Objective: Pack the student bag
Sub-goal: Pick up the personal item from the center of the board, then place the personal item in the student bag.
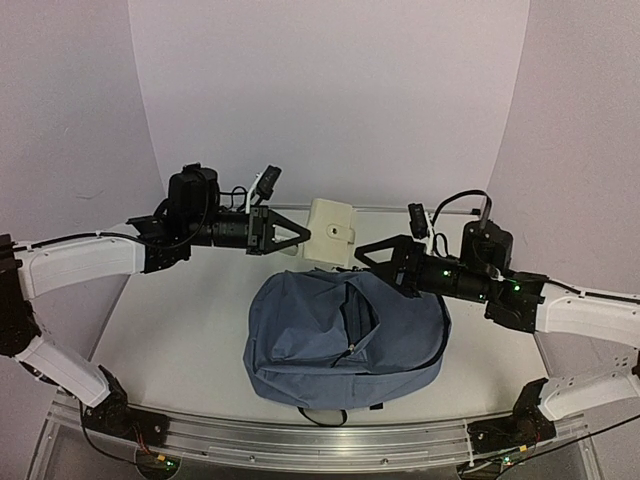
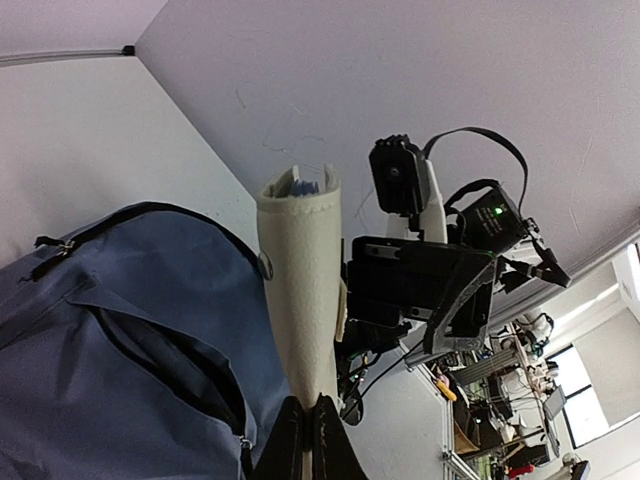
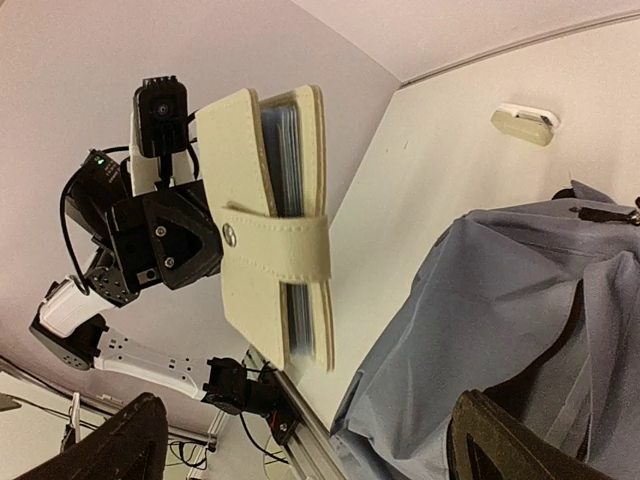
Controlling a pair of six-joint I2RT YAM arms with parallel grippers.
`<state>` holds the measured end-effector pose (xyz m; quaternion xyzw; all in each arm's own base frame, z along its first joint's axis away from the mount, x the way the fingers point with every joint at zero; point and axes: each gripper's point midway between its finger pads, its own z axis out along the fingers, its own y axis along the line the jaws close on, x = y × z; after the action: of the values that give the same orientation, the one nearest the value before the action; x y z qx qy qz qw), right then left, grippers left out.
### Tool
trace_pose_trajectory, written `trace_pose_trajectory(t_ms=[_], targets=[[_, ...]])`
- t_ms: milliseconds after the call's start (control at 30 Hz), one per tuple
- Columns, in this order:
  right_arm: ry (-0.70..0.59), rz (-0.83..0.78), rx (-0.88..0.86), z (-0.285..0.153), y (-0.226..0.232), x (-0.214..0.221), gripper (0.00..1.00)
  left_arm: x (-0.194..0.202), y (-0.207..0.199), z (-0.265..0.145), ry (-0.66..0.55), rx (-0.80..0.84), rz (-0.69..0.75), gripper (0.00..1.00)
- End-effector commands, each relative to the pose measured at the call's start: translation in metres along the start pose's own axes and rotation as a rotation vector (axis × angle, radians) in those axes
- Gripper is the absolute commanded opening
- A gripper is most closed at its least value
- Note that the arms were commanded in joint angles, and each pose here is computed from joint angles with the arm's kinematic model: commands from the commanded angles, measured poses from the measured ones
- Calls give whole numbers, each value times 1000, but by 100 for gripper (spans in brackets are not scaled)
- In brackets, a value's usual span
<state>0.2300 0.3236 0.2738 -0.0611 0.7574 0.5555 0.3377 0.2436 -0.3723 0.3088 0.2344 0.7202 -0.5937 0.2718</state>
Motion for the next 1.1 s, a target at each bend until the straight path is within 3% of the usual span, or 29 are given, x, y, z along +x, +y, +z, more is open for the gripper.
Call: trace_pose_trajectory(t_ms=[0, 133, 200, 300, 467, 500, 533, 600, 633, 733, 867, 1067], targets=[[-6, -14, -139, 3, 27, -7, 98, -1, -34, 15, 3, 128, 51, 0], [-13, 8, -177, 3, 30, -6, 97, 10, -36, 31, 45, 141, 48, 0], [-16, 9, -188, 2, 32, -6, 90, 14, -39, 39, 59, 147, 50, 0], [-20, 9, -197, 2, 34, -7, 71, 20, -41, 49, 77, 156, 50, 0], [-45, 25, -175, 0, 29, -10, 28, 22, -35, 55, 76, 122, 33, 0], [-56, 36, -158, -1, 25, -11, 19, 20, -29, 55, 68, 81, 21, 4], [-70, 45, -123, -1, 18, -13, 14, 19, -21, 55, 63, 27, 11, 14], [-81, 59, -18, -2, -3, -15, 5, 17, 3, 51, 51, -129, -17, 45], [-82, 62, 55, -2, -17, -15, 2, 19, 18, 47, 53, -218, -35, 57], [-63, 36, 253, -3, -51, -14, 0, 24, 44, 39, 67, -386, -61, 75], [-36, 3, 368, -3, -70, -11, 0, 33, 59, 38, 100, -499, -81, 82], [62, 28, 382, 12, -83, 9, 0, 46, 67, 42, 142, -580, -97, 83]])
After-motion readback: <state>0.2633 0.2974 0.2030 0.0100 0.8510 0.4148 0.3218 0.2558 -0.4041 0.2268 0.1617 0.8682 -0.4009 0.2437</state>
